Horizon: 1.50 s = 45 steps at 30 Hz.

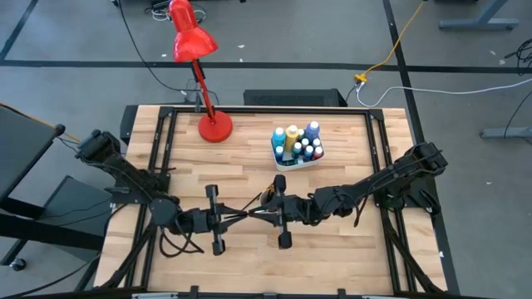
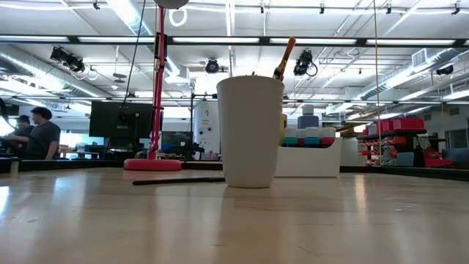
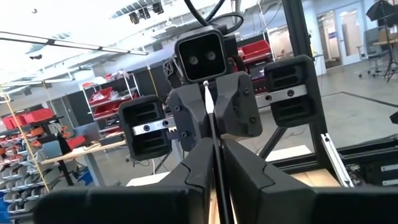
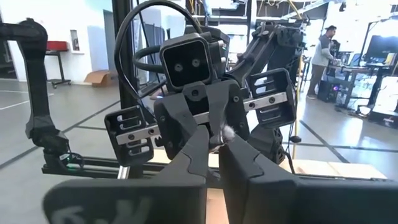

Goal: Pick & Place Paint Supplies
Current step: Put the silver paint brush into the white cup

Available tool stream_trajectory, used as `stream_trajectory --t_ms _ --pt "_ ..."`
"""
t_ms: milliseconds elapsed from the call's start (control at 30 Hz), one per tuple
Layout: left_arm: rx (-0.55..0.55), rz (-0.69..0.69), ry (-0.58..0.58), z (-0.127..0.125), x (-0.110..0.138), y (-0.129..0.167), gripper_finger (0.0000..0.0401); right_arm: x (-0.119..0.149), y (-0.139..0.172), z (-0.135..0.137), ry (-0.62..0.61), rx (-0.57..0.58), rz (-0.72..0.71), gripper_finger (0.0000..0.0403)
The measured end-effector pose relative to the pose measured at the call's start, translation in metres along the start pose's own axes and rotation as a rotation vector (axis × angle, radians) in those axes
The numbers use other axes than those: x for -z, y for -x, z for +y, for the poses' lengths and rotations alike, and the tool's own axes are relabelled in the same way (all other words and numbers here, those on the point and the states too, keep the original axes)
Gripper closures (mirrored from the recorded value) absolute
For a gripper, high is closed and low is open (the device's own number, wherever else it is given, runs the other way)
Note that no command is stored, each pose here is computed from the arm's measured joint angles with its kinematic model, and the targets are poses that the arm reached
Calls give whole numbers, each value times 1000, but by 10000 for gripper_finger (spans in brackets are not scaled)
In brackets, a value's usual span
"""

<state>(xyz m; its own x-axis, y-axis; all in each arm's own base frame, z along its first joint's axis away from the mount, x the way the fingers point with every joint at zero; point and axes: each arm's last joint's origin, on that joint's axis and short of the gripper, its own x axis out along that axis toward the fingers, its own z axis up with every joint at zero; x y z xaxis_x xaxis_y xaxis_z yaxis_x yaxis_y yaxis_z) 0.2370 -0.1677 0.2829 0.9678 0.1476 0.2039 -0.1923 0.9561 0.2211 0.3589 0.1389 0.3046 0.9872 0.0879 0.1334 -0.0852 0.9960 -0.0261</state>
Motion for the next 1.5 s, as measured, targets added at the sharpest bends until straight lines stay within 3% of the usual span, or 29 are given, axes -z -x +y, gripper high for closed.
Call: stream_trajectory --t_ms 133,367,467,600,967,1133,1300,1500 --pt "6 7 -6 0 1 0 343 2 0 2 -22 -9 18 371" --pt "28 61 -27 -3 8 0 334 4 4 5 -20 -16 87 389" --pt "11 77 -29 -3 10 0 323 12 8 8 -32 -15 201 388" --pt "-39 106 -19 -2 11 0 301 21 18 5 -69 71 369 386" --pt "-55 134 -18 1 16 -3 278 -13 62 -29 -175 201 569 386" --pt "-76 138 24 6 18 -8 277 3 66 -45 -180 306 716 386" --pt "-46 150 73 8 23 -12 277 24 56 -50 -198 258 806 383" --pt "-43 178 63 11 28 -16 277 40 49 -54 -194 282 850 362"
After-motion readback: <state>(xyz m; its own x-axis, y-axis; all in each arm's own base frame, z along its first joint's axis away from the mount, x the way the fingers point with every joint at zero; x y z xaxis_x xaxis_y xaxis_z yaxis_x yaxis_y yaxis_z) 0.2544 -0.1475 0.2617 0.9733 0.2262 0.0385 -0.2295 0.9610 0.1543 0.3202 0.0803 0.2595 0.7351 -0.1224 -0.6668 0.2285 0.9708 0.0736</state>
